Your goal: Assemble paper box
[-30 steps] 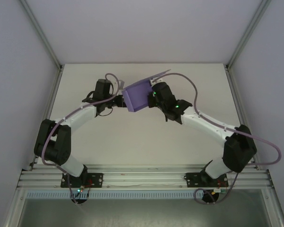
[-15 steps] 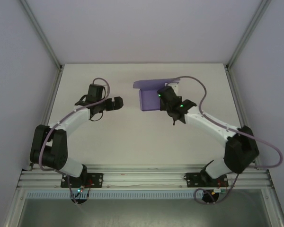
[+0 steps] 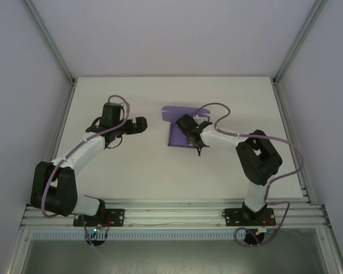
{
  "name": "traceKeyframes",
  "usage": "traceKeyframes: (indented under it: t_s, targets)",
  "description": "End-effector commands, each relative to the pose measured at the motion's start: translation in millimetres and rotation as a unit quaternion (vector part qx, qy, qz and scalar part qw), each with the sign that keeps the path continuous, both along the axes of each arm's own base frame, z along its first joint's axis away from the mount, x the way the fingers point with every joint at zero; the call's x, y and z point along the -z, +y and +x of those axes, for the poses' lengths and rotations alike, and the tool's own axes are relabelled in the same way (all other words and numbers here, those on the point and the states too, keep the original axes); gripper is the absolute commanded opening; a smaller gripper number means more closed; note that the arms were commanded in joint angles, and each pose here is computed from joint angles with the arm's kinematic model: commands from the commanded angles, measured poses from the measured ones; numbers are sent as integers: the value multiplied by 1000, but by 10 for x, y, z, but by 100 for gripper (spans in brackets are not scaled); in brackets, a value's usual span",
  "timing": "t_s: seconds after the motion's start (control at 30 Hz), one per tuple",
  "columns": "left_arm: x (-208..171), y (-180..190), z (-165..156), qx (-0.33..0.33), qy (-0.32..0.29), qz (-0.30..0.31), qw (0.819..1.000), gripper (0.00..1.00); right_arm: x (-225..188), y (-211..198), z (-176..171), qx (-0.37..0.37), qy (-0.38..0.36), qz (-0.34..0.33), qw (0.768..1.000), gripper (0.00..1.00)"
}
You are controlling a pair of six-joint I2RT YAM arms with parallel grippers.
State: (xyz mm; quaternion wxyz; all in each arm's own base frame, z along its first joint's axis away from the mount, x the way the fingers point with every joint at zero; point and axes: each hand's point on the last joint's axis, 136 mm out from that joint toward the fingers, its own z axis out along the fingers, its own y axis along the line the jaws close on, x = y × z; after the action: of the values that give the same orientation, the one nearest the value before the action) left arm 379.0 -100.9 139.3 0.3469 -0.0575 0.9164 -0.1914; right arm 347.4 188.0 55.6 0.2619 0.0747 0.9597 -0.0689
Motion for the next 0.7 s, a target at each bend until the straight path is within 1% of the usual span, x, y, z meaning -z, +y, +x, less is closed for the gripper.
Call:
traceKeyframes:
  t_s: [0.0,0.03,0.1,0.27,0.37,0.43,0.5,0.57,0.67]
  targets:
    - [-196,-73,27,19,-33,-12,999,100,-171,-2,10,8,-13,3,1000,31]
    - [-229,-93,34,25,-37,-14,999,100,-230,12,16,2,-19,8,1000,37]
    - [-285,-128,46,34,-46,-19,998,100,-351,26,33,-4,-32,16,999,42]
    - [-329,-225,60,68,-59,-25,996,100,-637,77,56,-39,-65,38,996,61]
    - [-347,-258,96,77,-64,-24,995,100,-740,43,47,-59,-72,39,995,66]
    - [-357,-273,130,82,-65,-25,994,100,-789,12,39,-70,-78,33,994,67]
    - [-358,-288,166,84,-64,-24,994,100,-763,36,16,-86,-76,39,993,68]
    - [-373,-317,196,91,-65,-25,993,100,-749,11,0,-85,-78,38,993,70]
    - [-421,-403,227,122,-75,-20,990,100,-890,-43,38,-98,-98,38,990,75]
